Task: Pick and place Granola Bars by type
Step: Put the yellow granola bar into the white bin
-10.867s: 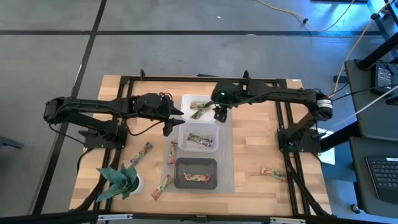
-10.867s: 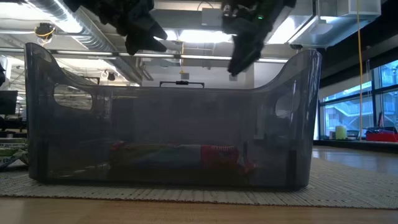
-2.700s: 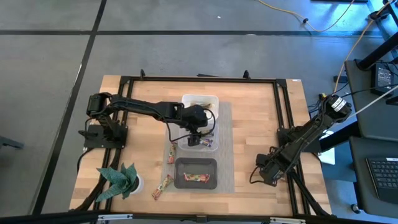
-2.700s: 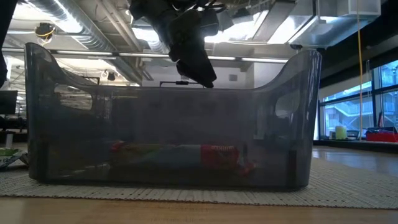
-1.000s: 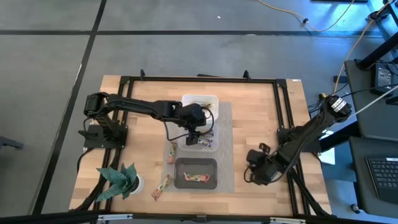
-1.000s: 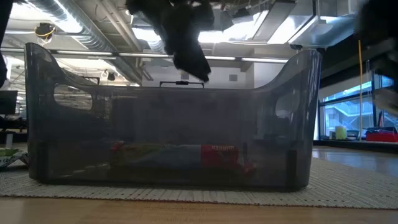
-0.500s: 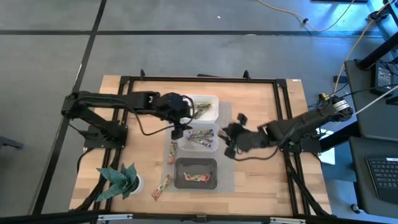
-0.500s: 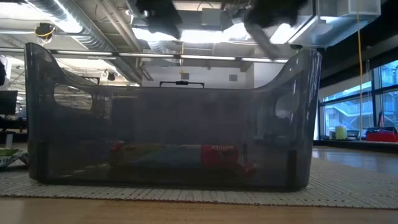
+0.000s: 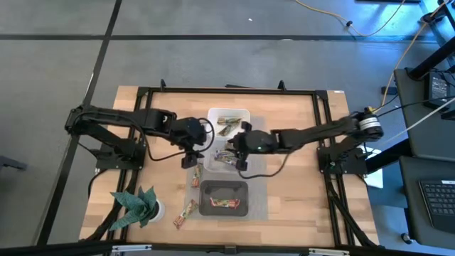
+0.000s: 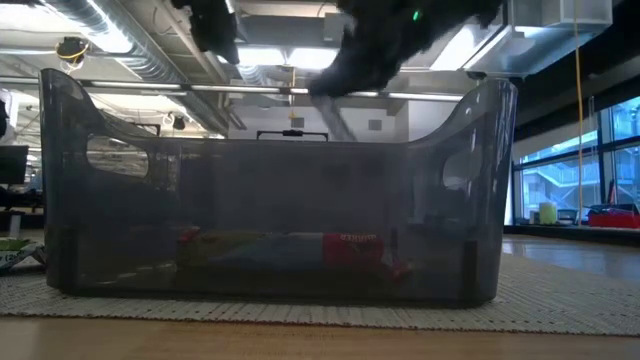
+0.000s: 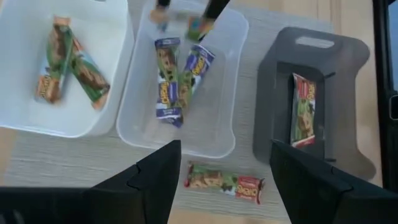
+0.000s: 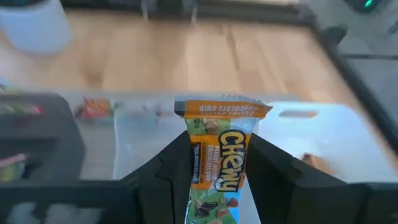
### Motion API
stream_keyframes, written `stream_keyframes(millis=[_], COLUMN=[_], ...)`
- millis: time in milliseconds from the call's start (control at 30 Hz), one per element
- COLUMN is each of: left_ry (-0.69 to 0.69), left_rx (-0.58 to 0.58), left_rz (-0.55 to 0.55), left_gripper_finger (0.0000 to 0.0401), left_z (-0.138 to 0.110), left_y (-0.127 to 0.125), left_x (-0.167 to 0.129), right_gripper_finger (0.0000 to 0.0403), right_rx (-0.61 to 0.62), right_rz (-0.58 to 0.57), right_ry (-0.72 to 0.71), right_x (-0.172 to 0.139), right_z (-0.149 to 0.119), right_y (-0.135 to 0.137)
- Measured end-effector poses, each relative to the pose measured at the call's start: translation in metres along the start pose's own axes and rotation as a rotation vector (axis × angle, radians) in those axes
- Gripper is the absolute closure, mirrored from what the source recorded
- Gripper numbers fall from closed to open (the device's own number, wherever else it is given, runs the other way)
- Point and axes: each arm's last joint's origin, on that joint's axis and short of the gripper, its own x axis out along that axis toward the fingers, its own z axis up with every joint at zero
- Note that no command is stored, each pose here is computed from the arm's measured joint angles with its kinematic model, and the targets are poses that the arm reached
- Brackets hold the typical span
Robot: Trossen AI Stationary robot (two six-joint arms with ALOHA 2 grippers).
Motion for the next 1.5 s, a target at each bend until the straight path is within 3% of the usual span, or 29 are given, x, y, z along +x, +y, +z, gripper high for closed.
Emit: stream_keyframes(millis=[200,467,633,800,1067,1300,1500], left_ry=[0.044,0.038,0.064,0.063,0.059,0.053,0.045], left_rx=[-0.044,-0.041,-0.047,-0.071,-0.108,-0.099,-0.109], left_rz=[0.031,0.145,0.149,0.147,0.147,0.134,0.121], left_gripper_finger=[0.0166,0.0166,0.0166,0.0166,0.0166,0.0166,0.0166], left_z=[-0.007,-0.01,-0.012,-0.013,-0.013,-0.014,-0.015], left_y=[-0.004,-0.006,-0.006,-0.007,-0.01,-0.015,-0.022], left_x=[0.001,0.0,0.0,0.0,0.0,0.0,0.0], right_gripper_finger=[0.0265,0.0265,0.0265,0.0265,0.0265,0.0265,0.0265], right_rx=[-0.004,0.002,-0.09,-0.147,-0.018,0.031,0.08], right_rz=[0.081,0.085,0.032,-0.11,-0.245,-0.2,-0.193], right_ry=[0.077,0.025,0.004,-0.022,-0.01,-0.01,0.018], right_x=[0.025,0.023,0.024,0.029,0.033,0.034,0.04], right_z=[-0.019,-0.013,-0.01,-0.007,-0.011,-0.018,-0.026], right_y=[0.0,0.0,-0.005,-0.033,-0.089,-0.122,-0.13])
